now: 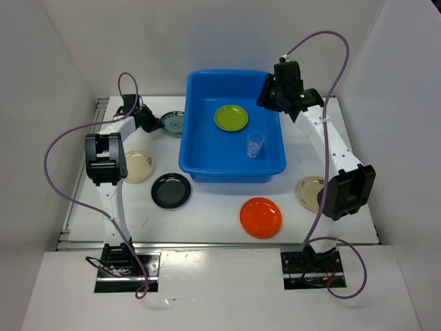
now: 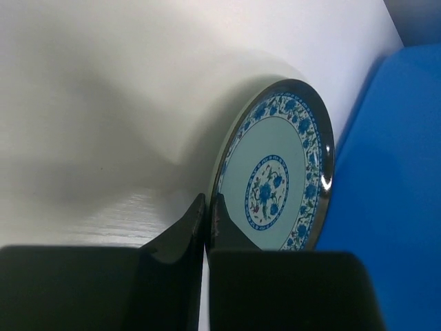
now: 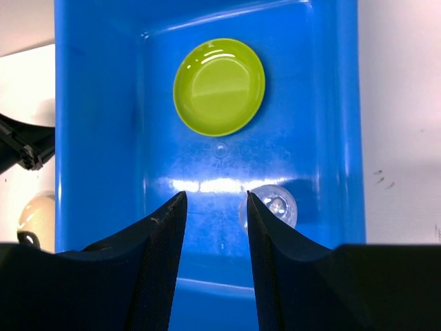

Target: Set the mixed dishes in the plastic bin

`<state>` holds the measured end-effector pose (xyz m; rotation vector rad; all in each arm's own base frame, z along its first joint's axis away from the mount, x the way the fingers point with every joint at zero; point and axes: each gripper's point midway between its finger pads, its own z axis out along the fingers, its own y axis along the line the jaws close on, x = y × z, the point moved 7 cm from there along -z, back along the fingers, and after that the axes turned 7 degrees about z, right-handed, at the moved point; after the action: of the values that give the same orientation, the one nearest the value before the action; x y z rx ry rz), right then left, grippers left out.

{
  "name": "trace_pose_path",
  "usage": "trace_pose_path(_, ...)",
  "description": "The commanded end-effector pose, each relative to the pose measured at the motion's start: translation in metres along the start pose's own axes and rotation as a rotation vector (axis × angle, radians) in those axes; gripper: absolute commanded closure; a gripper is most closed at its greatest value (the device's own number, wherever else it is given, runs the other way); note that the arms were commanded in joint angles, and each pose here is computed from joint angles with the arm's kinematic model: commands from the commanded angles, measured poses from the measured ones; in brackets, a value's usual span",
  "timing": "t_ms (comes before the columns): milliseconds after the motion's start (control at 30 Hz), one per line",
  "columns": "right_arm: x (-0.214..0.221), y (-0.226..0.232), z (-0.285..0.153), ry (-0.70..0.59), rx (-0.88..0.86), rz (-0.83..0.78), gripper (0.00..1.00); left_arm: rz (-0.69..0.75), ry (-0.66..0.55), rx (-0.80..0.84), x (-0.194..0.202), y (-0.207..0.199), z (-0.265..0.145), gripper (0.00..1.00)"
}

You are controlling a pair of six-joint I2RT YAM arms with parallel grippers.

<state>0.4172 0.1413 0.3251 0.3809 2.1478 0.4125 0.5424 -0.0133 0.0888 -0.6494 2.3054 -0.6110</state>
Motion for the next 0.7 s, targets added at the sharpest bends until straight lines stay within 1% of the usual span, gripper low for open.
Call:
trace_pose_path(0,-0.017,0.001,-0.029,-0.080,-0.020,0.012,0.54,0.041,-0.076,-0.105,-0.018,-0.009,-0.026,1.00)
trace_pose_path(33,-0.016,0.000,-0.032,-0.082,-0.021,0.012,0.54,0.052,-0.106,-0.128,-0.028,-0.009,-0.037,1.00)
trace_pose_path(67,-0.014,-0.001,-0.030,-0.079,-0.019,0.011,0.54,0.068,-0.162,-0.176,-0.043,-0.005,-0.049,1.00)
trace_pose_path(100,-0.016,0.000,-0.033,-0.087,-0.025,0.012,0.54,0.086,-0.236,-0.176,-0.064,-0.018,-0.074,1.00)
trace_pose_path(167,-0.013,-0.005,-0.032,-0.092,0.000,0.012,0.54,0.113,-0.311,-0.231,-0.089,-0.016,-0.106,1.00)
trace_pose_path(200,-0.014,-0.005,-0.036,-0.100,-0.005,0.013,0.54,0.125,-0.382,-0.262,-0.104,-0.022,-0.131,1.00)
trace_pose_path(267,-0.009,-0.013,-0.034,-0.087,0.014,0.016,0.54,0.167,-0.448,-0.261,-0.122,-0.036,-0.164,1.00)
trace_pose_path(300,-0.010,-0.017,-0.032,-0.091,0.021,0.021,0.54,0.184,-0.498,-0.236,-0.130,-0.051,-0.187,1.00)
trace_pose_path(333,-0.011,-0.017,-0.034,-0.098,0.016,0.022,0.54,0.193,-0.501,-0.199,-0.130,-0.060,-0.199,1.00)
trace_pose_path(367,-0.009,-0.024,-0.035,-0.096,0.030,0.028,0.51,0.204,-0.506,-0.158,-0.130,-0.069,-0.210,1.00)
trace_pose_path(400,-0.008,-0.024,-0.033,-0.096,0.030,0.028,0.51,0.222,-0.534,-0.099,-0.130,-0.084,-0.232,1.00)
trace_pose_path(433,-0.012,-0.027,-0.036,-0.107,0.032,0.033,0.51,0.242,-0.523,-0.002,-0.127,-0.098,-0.240,1.00)
trace_pose_path(500,-0.011,-0.028,-0.038,-0.107,0.032,0.033,0.51,0.271,-0.529,0.104,-0.120,-0.123,-0.264,1.00)
trace_pose_path(633,-0.010,-0.033,-0.042,-0.111,0.041,0.039,0.51,0.328,-0.456,0.338,-0.092,-0.172,-0.278,1.00)
trace_pose_path(667,-0.008,-0.034,-0.040,-0.109,0.042,0.039,0.51,0.347,-0.417,0.411,-0.083,-0.184,-0.279,1.00)
